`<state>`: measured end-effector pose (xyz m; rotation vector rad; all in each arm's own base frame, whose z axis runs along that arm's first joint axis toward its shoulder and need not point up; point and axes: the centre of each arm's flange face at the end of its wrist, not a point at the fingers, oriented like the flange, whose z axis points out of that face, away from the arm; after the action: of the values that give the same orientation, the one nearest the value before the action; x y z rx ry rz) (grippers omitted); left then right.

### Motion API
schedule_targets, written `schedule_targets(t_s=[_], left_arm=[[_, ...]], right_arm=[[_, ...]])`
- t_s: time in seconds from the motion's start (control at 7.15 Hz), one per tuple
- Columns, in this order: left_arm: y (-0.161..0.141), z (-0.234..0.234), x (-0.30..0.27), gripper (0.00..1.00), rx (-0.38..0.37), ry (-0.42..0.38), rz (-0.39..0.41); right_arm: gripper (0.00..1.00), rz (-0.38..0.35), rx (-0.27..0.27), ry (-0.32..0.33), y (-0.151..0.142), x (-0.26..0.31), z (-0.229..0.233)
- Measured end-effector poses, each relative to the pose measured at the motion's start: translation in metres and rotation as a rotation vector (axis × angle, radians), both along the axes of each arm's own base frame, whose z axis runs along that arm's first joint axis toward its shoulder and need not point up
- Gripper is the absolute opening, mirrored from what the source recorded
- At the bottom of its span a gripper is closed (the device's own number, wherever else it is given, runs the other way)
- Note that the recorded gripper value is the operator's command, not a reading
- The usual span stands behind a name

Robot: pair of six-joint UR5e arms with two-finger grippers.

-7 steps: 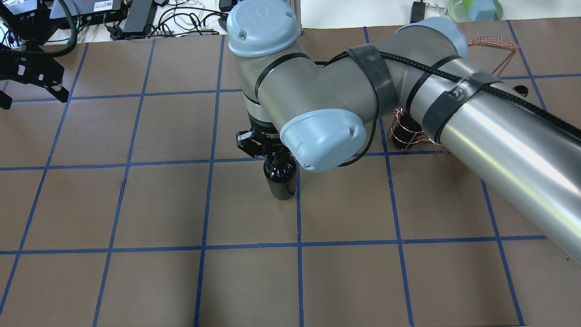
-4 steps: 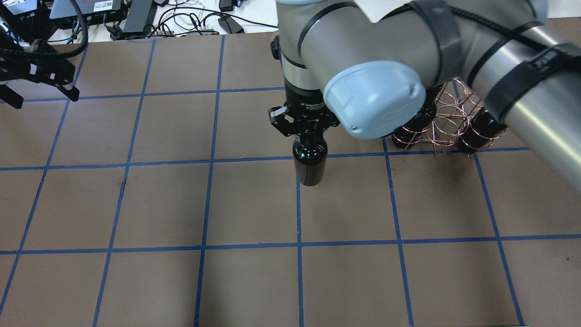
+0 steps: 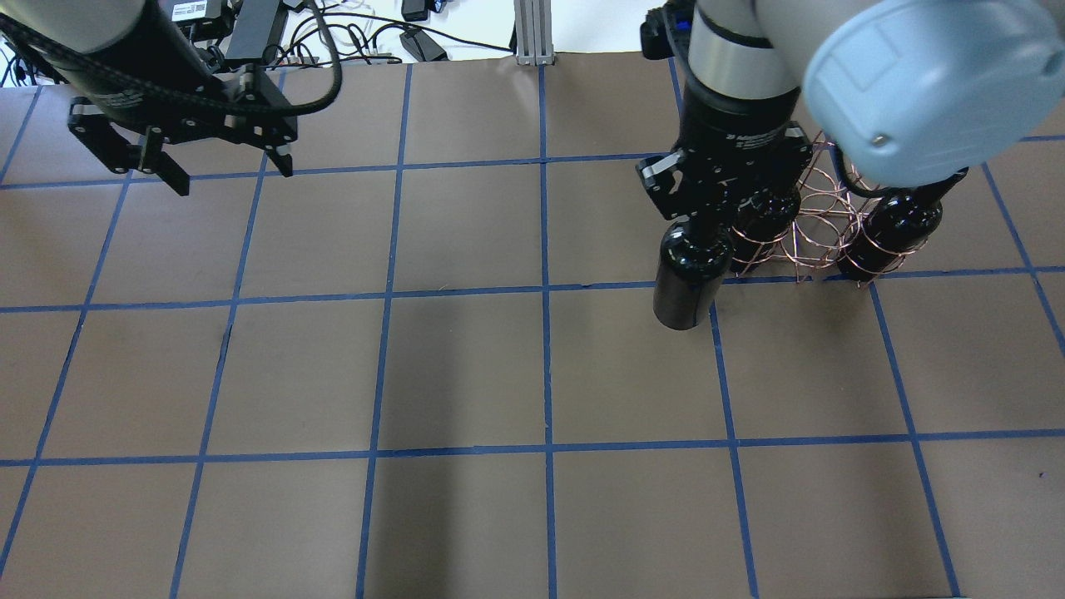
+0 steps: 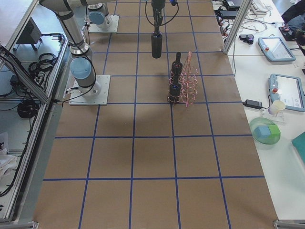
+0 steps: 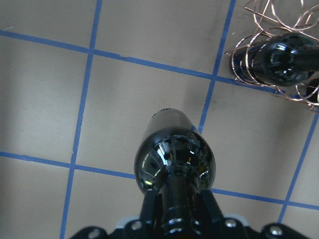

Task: Place wine into wine basket
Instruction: 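Lift the bottle with the right gripper and carry it to the rack, then lower the bottle into the middle slot of the wire rack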

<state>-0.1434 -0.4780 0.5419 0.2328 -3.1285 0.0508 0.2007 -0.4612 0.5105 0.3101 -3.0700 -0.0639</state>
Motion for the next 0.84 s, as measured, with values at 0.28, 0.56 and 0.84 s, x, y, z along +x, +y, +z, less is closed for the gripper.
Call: schedule_targets(t_s=[0.28,0.56,0.84], left_arm=[[-0.003,0.004,-0.012,1.00,-0.037,-0.001,-0.035],[-0.010,0.013,0.007,1.00,-0.068,0.001,-0.038],[-0.011,0.016,0.027,1.00,-0.063,-0.006,-0.054]], right_arm=[[0.00,-0.006,0.002,-0.002,-0.005,-0.047,0.013],[0.00,0.014,-0.013,-0.008,-0.015,-0.106,0.025],[0.00,0.003,-0.031,-0.023,-0.025,-0.163,0.032]])
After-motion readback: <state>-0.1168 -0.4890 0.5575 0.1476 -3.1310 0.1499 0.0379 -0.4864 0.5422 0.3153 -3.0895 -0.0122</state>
